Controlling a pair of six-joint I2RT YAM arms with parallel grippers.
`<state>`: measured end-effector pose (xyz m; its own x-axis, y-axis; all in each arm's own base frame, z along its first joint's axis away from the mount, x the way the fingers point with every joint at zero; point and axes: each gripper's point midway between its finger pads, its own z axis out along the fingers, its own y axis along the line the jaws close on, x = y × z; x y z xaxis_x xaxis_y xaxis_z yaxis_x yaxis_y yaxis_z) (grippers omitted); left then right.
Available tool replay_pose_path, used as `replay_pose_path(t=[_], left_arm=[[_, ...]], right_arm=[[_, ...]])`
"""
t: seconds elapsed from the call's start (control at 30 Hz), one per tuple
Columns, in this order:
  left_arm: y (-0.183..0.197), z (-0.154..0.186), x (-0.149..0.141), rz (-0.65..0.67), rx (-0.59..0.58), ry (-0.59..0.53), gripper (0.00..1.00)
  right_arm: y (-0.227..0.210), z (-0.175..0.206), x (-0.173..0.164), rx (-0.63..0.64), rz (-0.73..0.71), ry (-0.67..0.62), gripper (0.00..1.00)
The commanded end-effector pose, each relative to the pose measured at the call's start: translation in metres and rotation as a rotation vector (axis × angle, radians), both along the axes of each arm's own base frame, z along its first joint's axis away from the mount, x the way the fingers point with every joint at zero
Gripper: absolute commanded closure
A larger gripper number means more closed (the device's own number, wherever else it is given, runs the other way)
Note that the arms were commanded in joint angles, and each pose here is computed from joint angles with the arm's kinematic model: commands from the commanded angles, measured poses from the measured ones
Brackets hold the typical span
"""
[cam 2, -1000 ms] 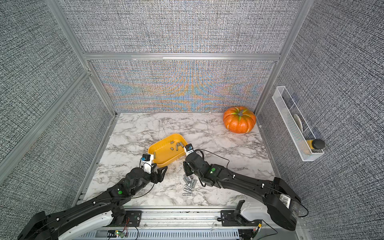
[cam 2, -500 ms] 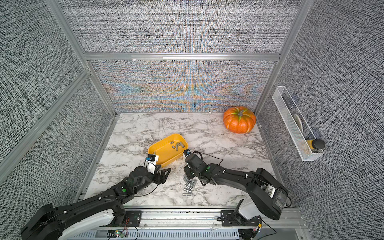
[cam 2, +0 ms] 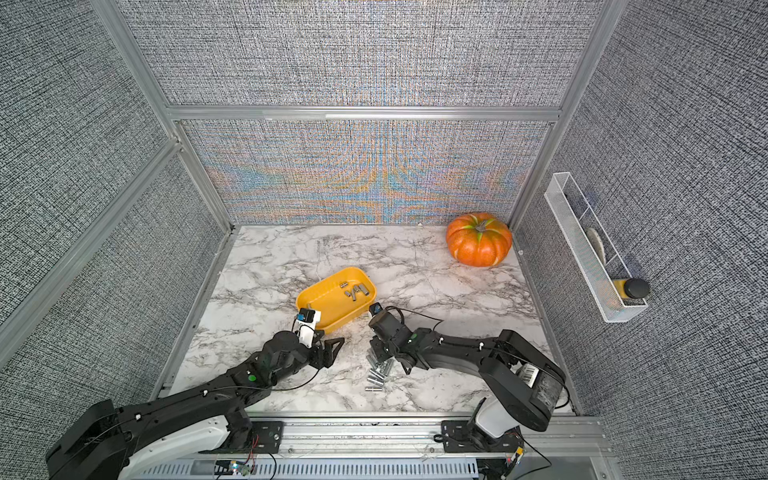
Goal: Put the socket on the desktop into the storage box
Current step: Pick up the socket head from the center of the board.
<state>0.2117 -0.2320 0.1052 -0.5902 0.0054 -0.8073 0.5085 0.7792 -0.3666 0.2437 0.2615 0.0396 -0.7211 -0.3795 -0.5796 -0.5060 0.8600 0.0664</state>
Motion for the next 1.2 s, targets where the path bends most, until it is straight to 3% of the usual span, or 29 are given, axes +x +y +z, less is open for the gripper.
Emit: replay_pose_path(t=[0.0, 0.7, 1.17], left_arm=[[-0.004, 0.008, 0.003, -0.01, -0.013, -0.025, 0.19], [-0.002, 0.009, 0.003, -0.004, -0.012, -0.032, 0.18], [-0.002, 0.009, 0.003, -0.001, -0.01, -0.032, 0.17]], right_arm=[[-0.003, -0.002, -0.004, -0.004, -0.005, 0.015, 0.72], [-0.001, -0.012, -0.01, -0.013, 0.016, 0.064, 0.71], [-0.006, -0.01, -0.021, 0.007, 0.004, 0.076, 0.66]])
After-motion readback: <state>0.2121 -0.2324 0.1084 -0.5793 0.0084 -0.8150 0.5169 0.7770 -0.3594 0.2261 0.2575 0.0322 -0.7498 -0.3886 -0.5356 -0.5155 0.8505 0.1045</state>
